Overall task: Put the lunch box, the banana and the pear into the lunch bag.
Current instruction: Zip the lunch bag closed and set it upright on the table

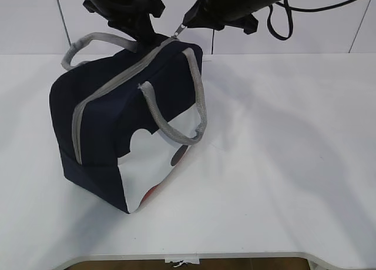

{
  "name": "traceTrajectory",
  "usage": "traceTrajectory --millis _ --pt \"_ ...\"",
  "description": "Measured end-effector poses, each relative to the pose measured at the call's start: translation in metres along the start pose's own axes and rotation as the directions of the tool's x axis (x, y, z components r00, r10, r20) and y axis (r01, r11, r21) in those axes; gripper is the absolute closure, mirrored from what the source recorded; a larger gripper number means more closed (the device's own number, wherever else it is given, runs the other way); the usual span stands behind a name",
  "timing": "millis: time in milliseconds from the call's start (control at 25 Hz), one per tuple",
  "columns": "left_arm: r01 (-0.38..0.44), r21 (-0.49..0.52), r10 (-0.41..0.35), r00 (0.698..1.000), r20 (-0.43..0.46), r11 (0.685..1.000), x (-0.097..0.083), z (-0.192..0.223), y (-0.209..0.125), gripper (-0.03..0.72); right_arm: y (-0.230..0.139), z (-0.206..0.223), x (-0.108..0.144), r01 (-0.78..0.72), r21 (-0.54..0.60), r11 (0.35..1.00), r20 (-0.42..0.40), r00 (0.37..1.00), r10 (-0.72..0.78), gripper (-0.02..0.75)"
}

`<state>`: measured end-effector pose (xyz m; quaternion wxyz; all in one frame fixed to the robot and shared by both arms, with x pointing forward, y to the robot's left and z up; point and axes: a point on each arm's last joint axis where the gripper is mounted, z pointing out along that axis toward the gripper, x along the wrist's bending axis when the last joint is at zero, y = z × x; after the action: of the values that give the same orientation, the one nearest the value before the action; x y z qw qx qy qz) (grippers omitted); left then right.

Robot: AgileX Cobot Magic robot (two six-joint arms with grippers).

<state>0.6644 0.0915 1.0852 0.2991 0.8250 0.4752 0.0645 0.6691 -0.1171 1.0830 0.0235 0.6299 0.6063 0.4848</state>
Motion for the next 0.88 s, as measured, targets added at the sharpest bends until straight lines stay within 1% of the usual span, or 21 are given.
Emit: traceTrajectory --millis 160,320,400,520,760,880 --pt "-0.013 0.009 0.013 1.000 0.000 1.000 0.000 0.000 -0.001 0.676 0.001 0.000 0.000 0.007 -0.007 1.000 0.000 1.000 -0.007 0.737" --pt "-0.063 0.038 0.063 0.998 0.010 0.997 -0.001 -0.002 -0.003 0.676 0.001 0.004 -0.004 0.012 -0.020 1.000 0.009 1.000 -0.012 0.737" --pt "-0.080 0.045 0.079 0.997 0.016 0.996 -0.003 -0.006 -0.003 0.676 0.001 0.008 -0.010 -0.002 -0.015 1.000 0.016 1.000 0.002 0.737" --pt "-0.095 0.048 0.094 0.995 0.019 0.994 -0.005 -0.013 -0.003 0.676 0.002 0.015 -0.026 -0.041 -0.009 0.999 0.032 0.999 0.041 0.737" --pt "-0.121 0.027 0.120 0.992 0.028 0.992 -0.010 -0.029 -0.001 0.677 0.004 0.017 -0.034 -0.099 -0.001 0.995 0.023 0.995 0.099 0.737" --pt "-0.125 0.028 0.124 0.992 0.030 0.992 -0.011 -0.032 -0.002 0.677 -0.002 0.028 -0.044 -0.123 0.032 0.992 0.037 0.992 0.122 0.737"
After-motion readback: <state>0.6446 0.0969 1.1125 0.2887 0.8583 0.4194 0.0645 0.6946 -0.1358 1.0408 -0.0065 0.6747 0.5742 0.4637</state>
